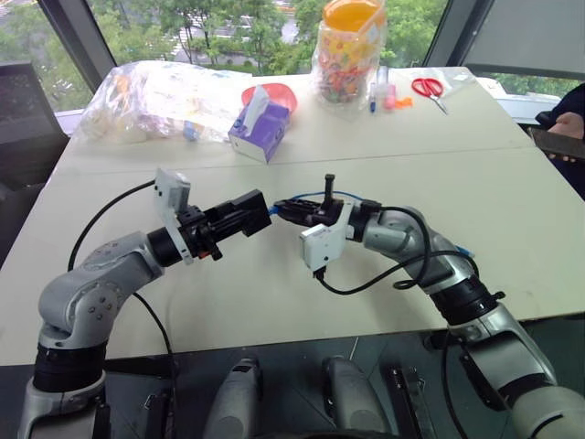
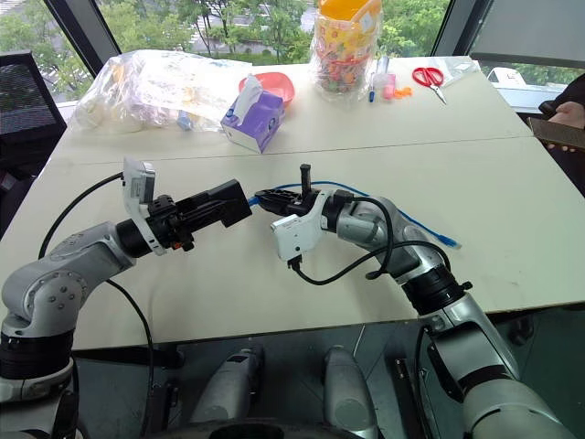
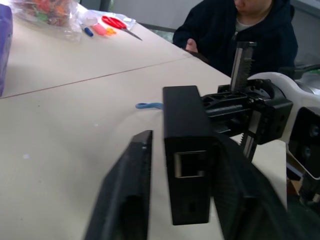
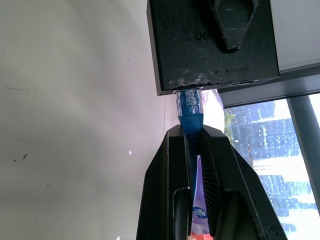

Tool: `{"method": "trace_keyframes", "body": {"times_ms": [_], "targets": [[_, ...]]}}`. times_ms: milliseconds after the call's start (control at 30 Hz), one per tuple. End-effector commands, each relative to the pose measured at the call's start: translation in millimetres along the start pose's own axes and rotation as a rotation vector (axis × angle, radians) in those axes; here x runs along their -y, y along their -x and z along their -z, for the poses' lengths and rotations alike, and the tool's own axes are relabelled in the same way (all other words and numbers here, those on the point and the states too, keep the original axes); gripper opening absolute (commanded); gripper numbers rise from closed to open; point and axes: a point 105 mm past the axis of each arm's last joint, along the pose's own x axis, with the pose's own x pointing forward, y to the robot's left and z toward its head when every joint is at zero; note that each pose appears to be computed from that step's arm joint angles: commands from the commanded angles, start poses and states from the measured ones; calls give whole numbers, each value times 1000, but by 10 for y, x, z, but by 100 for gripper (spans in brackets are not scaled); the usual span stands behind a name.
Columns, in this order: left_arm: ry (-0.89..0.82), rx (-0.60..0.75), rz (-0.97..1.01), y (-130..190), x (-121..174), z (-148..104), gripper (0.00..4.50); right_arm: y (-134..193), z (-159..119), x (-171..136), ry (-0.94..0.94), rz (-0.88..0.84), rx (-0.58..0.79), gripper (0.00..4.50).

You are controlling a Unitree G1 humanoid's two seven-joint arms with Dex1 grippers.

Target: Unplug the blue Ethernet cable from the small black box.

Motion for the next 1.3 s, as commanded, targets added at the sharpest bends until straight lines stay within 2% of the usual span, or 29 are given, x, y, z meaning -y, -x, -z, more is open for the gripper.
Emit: {"method": "trace_keyframes", "body": {"times_ms": [33,167,267,367,433,667,800,933,1033,1100,1300], "targets": [[-21,-27,15,27,58,12,50,18,-27,210,27,60,17,0],[-20,-48,1,47,33,30,50,26,-20,263,-18,64,23,0],[-25,-64,11,70,42,34,50,37,-33,274,-92,33,48,123],[-41,-64,35,120,57,6,50,82,-70,222,-233,-101,83,266],[-54,-72,58,175,84,-7,50,122,-126,255,-414,-173,128,368],[-95,-86,118,285,130,-119,50,238,-225,332,-965,-443,264,368],[-120,-70,141,288,159,-193,50,143,-145,322,-1235,-507,249,368],[-131,-80,166,308,196,-224,50,32,-142,357,-1382,-522,282,368],[-136,-86,169,320,198,-234,50,-19,-124,360,-1406,-524,277,280],[-141,-86,168,328,192,-247,50,-28,-127,306,-1397,-564,250,187],[-149,-82,167,329,187,-270,50,-50,-171,229,-1384,-630,238,187]]}}
